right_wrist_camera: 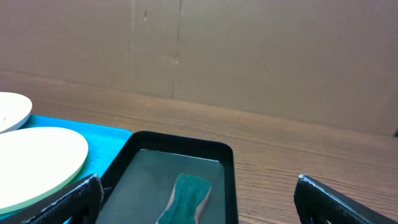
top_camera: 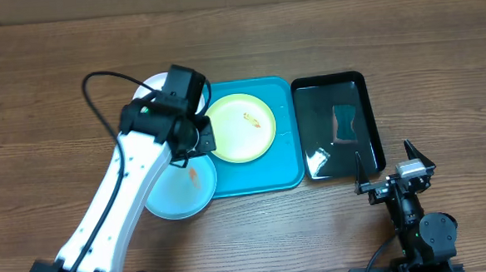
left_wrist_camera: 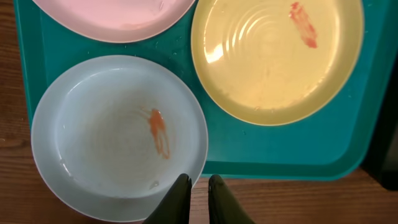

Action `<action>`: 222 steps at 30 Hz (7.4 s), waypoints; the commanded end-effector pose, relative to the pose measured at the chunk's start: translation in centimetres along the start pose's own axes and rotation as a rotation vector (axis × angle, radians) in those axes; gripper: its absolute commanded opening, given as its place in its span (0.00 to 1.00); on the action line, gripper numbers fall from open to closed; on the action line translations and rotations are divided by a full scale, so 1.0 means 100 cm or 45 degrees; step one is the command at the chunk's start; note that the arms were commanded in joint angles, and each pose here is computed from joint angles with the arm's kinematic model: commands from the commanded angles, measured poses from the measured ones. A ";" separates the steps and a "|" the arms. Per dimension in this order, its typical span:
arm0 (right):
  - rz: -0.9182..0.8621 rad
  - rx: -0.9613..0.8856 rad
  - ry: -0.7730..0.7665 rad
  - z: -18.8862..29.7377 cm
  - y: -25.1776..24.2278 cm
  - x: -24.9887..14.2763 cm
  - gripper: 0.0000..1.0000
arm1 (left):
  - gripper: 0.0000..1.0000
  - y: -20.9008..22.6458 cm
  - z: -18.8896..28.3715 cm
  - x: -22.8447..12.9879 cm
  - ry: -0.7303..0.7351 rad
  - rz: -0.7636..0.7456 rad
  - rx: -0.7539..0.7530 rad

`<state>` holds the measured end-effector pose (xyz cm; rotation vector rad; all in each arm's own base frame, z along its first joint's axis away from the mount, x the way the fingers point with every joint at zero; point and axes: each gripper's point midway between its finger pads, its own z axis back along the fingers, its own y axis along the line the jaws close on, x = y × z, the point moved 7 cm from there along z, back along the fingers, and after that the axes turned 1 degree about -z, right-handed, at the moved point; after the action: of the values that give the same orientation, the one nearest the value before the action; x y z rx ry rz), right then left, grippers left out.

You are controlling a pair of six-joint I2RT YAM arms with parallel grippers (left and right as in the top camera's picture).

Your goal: Clean dirty plates on tray and stack at the side

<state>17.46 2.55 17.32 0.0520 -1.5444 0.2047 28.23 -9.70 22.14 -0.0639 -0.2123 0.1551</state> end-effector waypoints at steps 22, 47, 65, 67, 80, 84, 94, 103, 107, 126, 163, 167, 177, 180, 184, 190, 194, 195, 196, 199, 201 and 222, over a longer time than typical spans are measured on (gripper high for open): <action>0.000 -0.001 -0.006 0.000 0.000 -0.002 1.00 | 0.35 -0.013 -0.107 0.025 0.184 -0.002 0.151; -0.173 0.328 -0.093 0.007 0.025 0.022 1.00 | 0.44 -0.022 -0.109 0.033 0.147 0.009 0.050; -0.351 0.209 0.667 -0.025 0.001 0.163 1.00 | 0.39 -0.007 -0.110 0.049 0.091 0.081 0.039; -0.379 0.262 0.770 -0.037 0.004 0.173 1.00 | 0.34 -0.007 -0.111 0.048 0.094 0.079 0.040; -0.469 0.235 1.238 -0.101 0.007 0.118 0.91 | 0.37 -0.004 -0.121 0.042 0.099 0.079 0.044; -0.440 0.079 1.295 -0.123 -0.003 0.097 0.90 | 0.38 -0.002 -0.125 0.037 0.116 0.084 0.053; -0.406 -0.009 1.528 -0.162 -0.004 0.029 0.59 | 0.38 0.000 -0.139 0.033 0.086 0.084 0.037; -0.421 -0.030 1.686 -0.178 0.000 -0.020 0.58 | 0.39 -0.001 -0.139 0.034 0.078 0.084 0.034; -0.415 -0.039 1.719 -0.182 0.001 -0.039 0.58 | 0.39 -0.001 -0.139 0.035 0.074 0.084 0.032; -0.387 -0.075 1.703 -0.179 0.000 -0.068 0.55 | 0.40 -0.001 -0.139 0.035 0.076 0.084 0.032; -0.412 -0.035 1.610 -0.180 0.006 -0.089 0.25 | 0.41 -0.001 -0.139 0.035 0.072 0.084 0.030; -0.413 -0.035 1.611 -0.185 0.004 -0.079 0.16 | 0.41 -0.001 -0.139 0.035 0.072 0.084 0.030; -0.434 -0.007 1.642 -0.190 0.005 -0.057 0.04 | 0.31 -0.001 -0.140 0.035 0.068 0.084 0.028; -0.440 0.000 1.655 -0.190 0.005 -0.050 0.04 | 0.34 0.000 -0.142 0.033 0.068 0.085 0.029; -0.481 0.055 1.649 -0.193 0.009 -0.043 0.04 | 0.33 0.000 -0.144 0.033 0.064 0.085 0.027; -0.488 0.067 1.642 -0.194 0.010 -0.043 0.04 | 0.23 -0.001 -0.144 0.035 0.047 0.084 0.019; -0.488 0.067 1.643 -0.194 0.010 -0.043 0.04 | 0.26 0.000 -0.144 0.036 0.040 0.085 0.034; -0.488 0.067 1.643 -0.194 0.010 -0.043 0.04 | 0.28 0.001 -0.144 0.036 0.034 0.083 0.049; -0.488 0.067 1.643 -0.194 0.010 -0.043 0.04 | 0.29 0.002 -0.144 0.036 0.033 0.083 0.056; -0.488 0.067 1.643 -0.194 0.010 -0.043 0.04 | 0.29 0.003 -0.144 0.035 0.038 0.083 0.062; -0.488 0.066 1.643 -0.194 0.010 -0.043 0.04 | 0.24 0.002 -0.144 0.035 0.038 0.083 0.061; -0.488 0.066 1.647 -0.193 0.010 -0.043 0.04 | 0.09 0.003 -0.154 0.034 0.064 0.084 0.074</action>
<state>35.48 5.99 11.45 0.1940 -0.1907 -0.0521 34.91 -9.82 8.55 -0.0358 -0.1694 0.2220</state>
